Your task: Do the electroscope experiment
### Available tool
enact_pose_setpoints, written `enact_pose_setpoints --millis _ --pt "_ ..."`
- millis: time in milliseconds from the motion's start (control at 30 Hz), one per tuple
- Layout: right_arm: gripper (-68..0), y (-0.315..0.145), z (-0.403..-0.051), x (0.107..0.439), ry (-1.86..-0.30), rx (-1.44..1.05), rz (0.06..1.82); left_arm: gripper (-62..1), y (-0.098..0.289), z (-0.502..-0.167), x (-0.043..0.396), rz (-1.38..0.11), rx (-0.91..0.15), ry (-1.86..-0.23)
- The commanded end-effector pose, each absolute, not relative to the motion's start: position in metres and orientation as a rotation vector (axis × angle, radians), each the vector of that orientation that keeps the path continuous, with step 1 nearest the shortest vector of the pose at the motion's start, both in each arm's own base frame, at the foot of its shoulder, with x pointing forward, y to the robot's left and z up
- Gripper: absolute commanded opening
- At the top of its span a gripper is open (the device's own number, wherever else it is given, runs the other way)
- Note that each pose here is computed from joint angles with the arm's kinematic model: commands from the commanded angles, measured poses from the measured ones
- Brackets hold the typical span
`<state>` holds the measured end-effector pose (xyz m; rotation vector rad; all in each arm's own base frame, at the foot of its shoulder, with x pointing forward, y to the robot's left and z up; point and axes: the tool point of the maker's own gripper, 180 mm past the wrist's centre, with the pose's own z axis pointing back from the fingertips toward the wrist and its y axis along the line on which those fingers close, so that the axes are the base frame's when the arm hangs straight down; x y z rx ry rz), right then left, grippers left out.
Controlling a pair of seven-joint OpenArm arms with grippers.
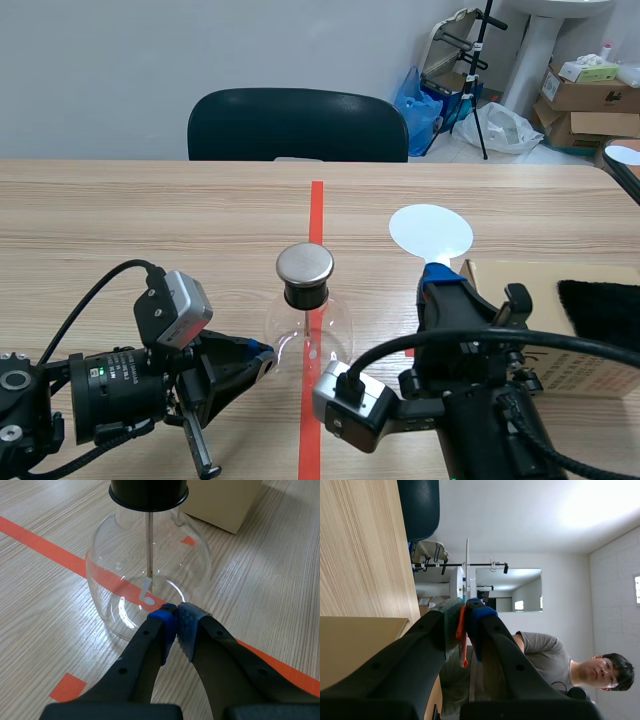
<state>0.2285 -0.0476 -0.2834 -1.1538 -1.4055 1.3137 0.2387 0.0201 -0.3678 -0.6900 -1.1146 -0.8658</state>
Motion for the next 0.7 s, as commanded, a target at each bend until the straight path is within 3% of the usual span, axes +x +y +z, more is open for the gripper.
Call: enact_pose_setpoints --millis 0,667 --pt "-66.5 -0.0501 -0.2766 0.2322 -1.427 -1.175 1.303 -58.2 0.0185 -0.3568 0.2452 -0.853 -0.704 -1.156" --pt "-66.5 -0.0502 -0.2767 0.2321 -1.426 -1.175 1.303 -58.2 0.0184 -0.3521 0.2519 -0.862 -0.697 -1.172"
